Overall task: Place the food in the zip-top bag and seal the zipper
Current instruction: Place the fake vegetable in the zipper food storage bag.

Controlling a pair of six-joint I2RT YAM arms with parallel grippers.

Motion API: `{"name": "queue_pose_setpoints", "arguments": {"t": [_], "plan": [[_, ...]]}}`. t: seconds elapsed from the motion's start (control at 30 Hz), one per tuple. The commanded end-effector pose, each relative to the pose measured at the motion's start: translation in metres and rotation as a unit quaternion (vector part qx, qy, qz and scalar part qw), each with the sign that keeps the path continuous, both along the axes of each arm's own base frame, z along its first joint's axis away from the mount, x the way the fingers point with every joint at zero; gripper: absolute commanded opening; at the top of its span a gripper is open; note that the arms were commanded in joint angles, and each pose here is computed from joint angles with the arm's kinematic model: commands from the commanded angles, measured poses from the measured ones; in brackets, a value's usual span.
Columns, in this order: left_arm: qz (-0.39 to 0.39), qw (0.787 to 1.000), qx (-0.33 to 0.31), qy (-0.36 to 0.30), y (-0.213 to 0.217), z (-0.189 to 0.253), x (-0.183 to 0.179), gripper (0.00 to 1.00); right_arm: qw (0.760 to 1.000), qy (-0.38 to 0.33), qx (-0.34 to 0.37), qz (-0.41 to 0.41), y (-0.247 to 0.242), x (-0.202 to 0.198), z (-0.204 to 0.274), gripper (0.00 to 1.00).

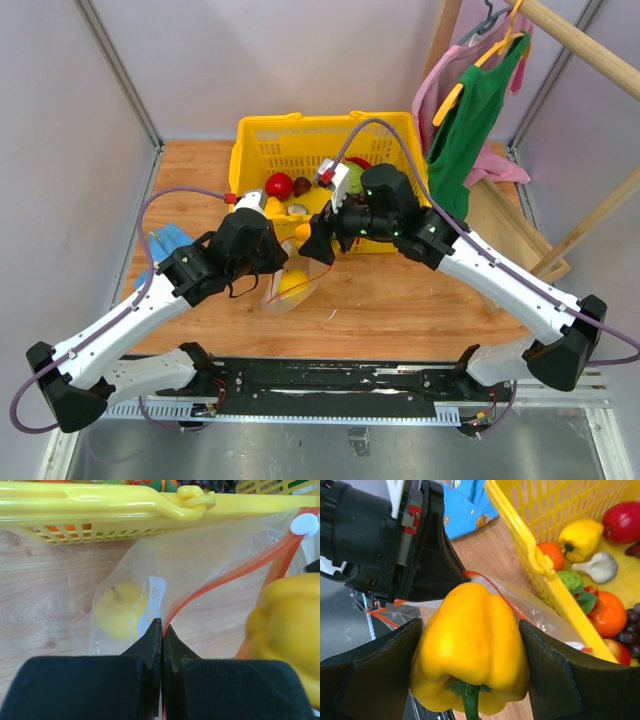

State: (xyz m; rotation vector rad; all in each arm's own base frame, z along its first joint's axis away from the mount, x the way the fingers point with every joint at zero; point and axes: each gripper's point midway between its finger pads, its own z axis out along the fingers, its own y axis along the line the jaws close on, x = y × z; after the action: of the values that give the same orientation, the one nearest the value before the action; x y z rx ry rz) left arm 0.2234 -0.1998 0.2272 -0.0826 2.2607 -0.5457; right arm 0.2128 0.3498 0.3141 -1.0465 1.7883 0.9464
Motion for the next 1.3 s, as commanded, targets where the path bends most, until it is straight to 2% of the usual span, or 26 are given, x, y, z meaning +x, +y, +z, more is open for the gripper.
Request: {"name": "queue_pose_setpoints", "arguments": {"t": [0.0, 0.27, 0.43, 0.63, 0.93, 1.27], "plan": [[0.005, 1.000, -0.021, -0.013, -0.001, 0.008, 0.003, 0.00, 1.000, 0.014, -0.011, -0.019, 0.009, 0.000, -0.019, 0.53], [0.000, 1.000, -0.028, -0.013, -0.003, 0.008, 0.002, 0.00, 0.995, 0.035, -0.071, -0.053, 0.012, 0.008, -0.057, 0.65], [-0.003, 0.999, -0.031, -0.014, -0.004, 0.008, 0.001, 0.00, 0.993, 0.042, -0.077, -0.076, 0.011, 0.012, -0.061, 0.82], [-0.014, 0.999, -0.041, -0.013, -0.008, 0.010, -0.002, 0.00, 0.992, 0.048, -0.071, -0.096, 0.011, 0.016, -0.053, 0.95], [-0.025, 0.998, -0.050, -0.004, -0.010, 0.011, -0.008, 0.00, 0.984, 0.067, -0.055, -0.157, -0.015, 0.011, -0.032, 0.95], [-0.047, 0.997, -0.056, -0.005, -0.013, 0.013, -0.015, 0.00, 0.967, 0.098, -0.054, -0.230, -0.057, -0.002, -0.040, 0.87]]}}
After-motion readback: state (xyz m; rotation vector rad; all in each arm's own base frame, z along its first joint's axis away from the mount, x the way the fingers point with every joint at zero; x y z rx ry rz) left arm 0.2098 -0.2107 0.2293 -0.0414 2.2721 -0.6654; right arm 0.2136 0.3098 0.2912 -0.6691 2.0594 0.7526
